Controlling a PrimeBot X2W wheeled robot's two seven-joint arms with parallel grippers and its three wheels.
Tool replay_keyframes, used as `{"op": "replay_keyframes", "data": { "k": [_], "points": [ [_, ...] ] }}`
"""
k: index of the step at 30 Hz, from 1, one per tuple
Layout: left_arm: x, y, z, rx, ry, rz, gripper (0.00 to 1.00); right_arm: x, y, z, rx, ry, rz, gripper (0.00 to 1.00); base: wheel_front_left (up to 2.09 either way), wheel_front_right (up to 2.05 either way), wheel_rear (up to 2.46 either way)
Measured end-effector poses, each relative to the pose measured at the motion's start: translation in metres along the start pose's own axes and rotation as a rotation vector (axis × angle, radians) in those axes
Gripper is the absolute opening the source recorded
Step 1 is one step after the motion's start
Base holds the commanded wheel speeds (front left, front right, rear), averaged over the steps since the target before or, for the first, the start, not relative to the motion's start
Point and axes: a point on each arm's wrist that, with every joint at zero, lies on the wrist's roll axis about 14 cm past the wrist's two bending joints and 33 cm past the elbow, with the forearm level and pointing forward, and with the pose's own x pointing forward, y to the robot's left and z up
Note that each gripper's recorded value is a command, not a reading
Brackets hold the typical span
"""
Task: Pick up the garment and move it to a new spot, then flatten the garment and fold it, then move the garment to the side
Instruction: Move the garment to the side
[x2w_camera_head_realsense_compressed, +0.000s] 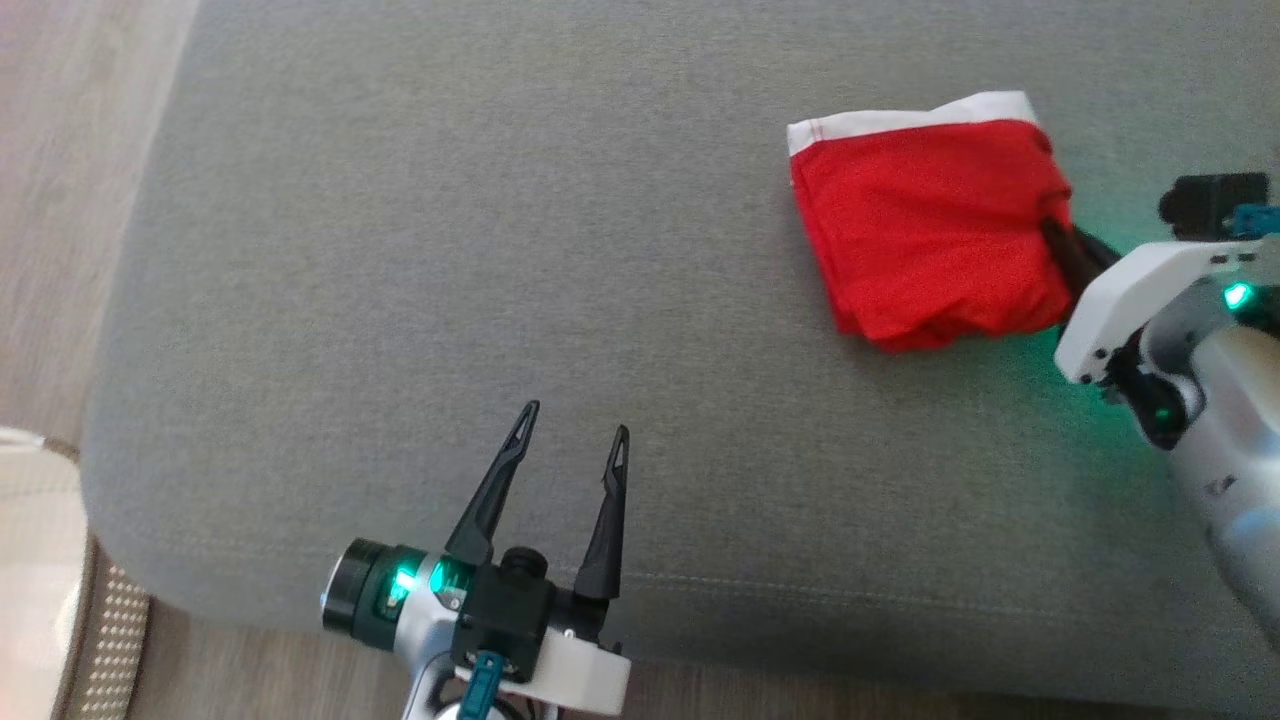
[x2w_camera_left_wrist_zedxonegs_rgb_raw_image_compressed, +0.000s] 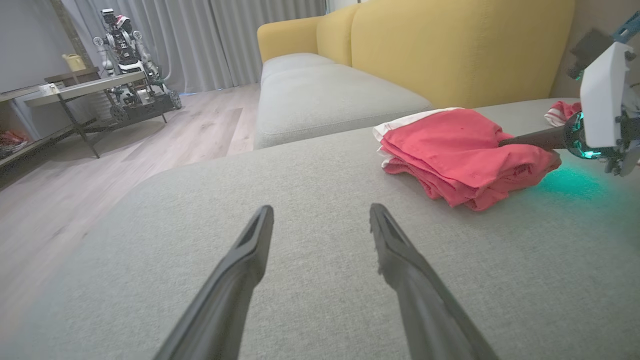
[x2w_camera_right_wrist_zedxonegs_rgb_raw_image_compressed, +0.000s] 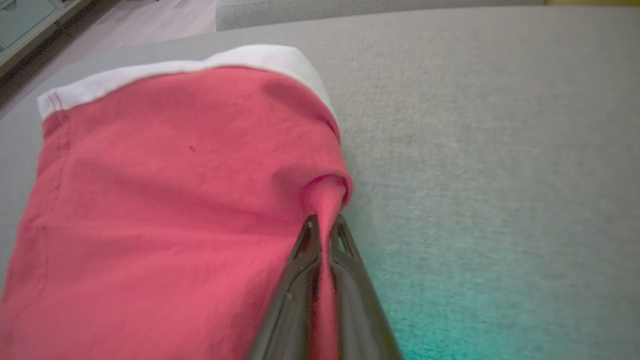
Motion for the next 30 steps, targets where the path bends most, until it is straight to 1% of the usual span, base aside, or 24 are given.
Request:
{"op": "replay_keyframes", "data": {
  "k": [5, 10, 13, 18, 23, 26, 30],
  "points": [
    [0.005, -0.01, 0.001, -0.005, -0.008, -0.034, 1.0, -0.014, -0.036, 0.02, -0.038, -0.052, -0.077, 0.0, 0.0, 0.0, 0.0],
    [0.01, -0.025, 0.0, -0.018, -0.014, -0.091, 1.0, -0.037, -0.084, 0.052, -0.089, -0.12, -0.186, 0.0, 0.0, 0.0, 0.0],
    [0.014, -0.033, -0.001, -0.022, -0.015, -0.125, 1.0, -0.053, -0.111, 0.063, -0.1, -0.14, -0.249, 0.0, 0.0, 0.0, 0.0],
    [0.027, -0.038, 0.0, -0.02, -0.035, -0.147, 1.0, -0.08, -0.163, 0.065, -0.102, -0.125, -0.376, 0.0, 0.0, 0.0, 0.0],
    [0.032, -0.037, -0.001, -0.016, -0.04, -0.15, 1.0, -0.102, -0.2, 0.07, -0.099, -0.126, -0.475, 0.0, 0.0, 0.0, 0.0],
    [0.034, -0.035, -0.003, -0.015, -0.036, -0.148, 1.0, -0.108, -0.213, 0.075, -0.104, -0.129, -0.509, 0.0, 0.0, 0.0, 0.0],
    [0.036, -0.033, -0.005, -0.019, -0.031, -0.142, 1.0, -0.113, -0.227, 0.072, -0.14, -0.106, -0.541, 0.0, 0.0, 0.0, 0.0]
  ]
}}
